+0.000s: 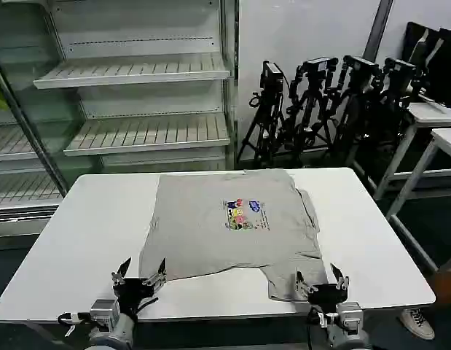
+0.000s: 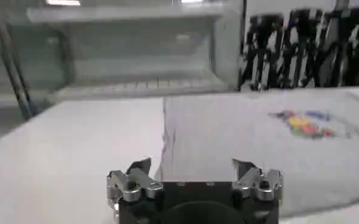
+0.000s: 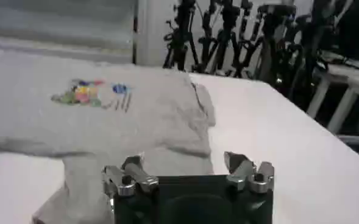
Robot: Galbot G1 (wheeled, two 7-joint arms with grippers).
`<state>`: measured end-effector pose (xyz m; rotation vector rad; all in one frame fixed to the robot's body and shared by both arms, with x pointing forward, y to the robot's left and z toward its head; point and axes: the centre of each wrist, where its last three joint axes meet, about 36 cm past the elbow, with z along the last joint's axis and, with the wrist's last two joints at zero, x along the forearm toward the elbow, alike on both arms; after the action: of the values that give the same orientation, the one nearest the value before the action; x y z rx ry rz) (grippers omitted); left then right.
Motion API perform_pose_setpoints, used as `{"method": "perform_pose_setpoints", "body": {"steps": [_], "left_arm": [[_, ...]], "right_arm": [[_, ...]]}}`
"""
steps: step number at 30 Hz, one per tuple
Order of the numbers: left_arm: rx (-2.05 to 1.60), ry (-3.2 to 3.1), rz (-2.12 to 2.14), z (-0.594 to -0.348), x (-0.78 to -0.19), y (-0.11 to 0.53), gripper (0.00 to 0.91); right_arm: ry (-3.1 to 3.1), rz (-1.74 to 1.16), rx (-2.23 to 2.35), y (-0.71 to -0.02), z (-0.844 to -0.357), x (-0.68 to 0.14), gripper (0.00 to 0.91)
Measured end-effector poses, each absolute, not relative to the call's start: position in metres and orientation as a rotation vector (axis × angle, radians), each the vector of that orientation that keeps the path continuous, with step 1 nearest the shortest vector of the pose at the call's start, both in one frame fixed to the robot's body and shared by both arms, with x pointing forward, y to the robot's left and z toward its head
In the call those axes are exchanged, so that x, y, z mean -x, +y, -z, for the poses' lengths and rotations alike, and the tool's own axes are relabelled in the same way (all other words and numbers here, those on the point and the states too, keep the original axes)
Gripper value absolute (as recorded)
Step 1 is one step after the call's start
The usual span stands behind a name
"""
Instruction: Fold and organize the clothes.
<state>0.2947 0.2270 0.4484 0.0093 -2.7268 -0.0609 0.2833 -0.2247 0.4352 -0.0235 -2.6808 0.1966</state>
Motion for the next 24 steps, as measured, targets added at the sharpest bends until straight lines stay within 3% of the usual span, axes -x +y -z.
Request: {"method": "perform_pose_setpoints", "body": {"steps": [2,3,4,5,6,7,8,24], "left_arm": [[-0.010,-2.708,0.060,-0.444,-0.296,0.228,0.907],[-0.010,-2.701,0.061,-0.442,-0.297,0.229,0.897],[-0.010,-2.694,0.060,-0.441,-0.298,0.229,0.725],[-0.012,-2.687,0.061,-0.439,-0.299,0.230,0.181],[-0.013,-2.680,0.060,-0.437,-0.299,0.230,0.020],[-0.012,-2.673,0.060,-0.435,-0.300,0.231,0.020],[-0.010,-2.663,0.058,-0.432,-0.300,0.231,0.020],[0.023,-2.605,-0.012,-0.423,-0.296,0.235,0.020]], "right_arm": [[-2.671,-0.194,0.026,-0.224,-0.432,-0.282,0.907],[-2.667,-0.194,0.027,-0.224,-0.431,-0.282,0.736],[-2.663,-0.193,0.027,-0.224,-0.430,-0.281,0.655],[-2.658,-0.191,0.025,-0.223,-0.428,-0.280,0.403],[-2.655,-0.189,0.022,-0.223,-0.427,-0.280,0.171],[-2.651,-0.185,0.018,-0.223,-0.426,-0.280,0.040],[-2.648,-0.183,0.015,-0.222,-0.425,-0.279,0.000],[-2.607,-0.123,-0.016,-0.219,-0.416,-0.271,0.000]]}}
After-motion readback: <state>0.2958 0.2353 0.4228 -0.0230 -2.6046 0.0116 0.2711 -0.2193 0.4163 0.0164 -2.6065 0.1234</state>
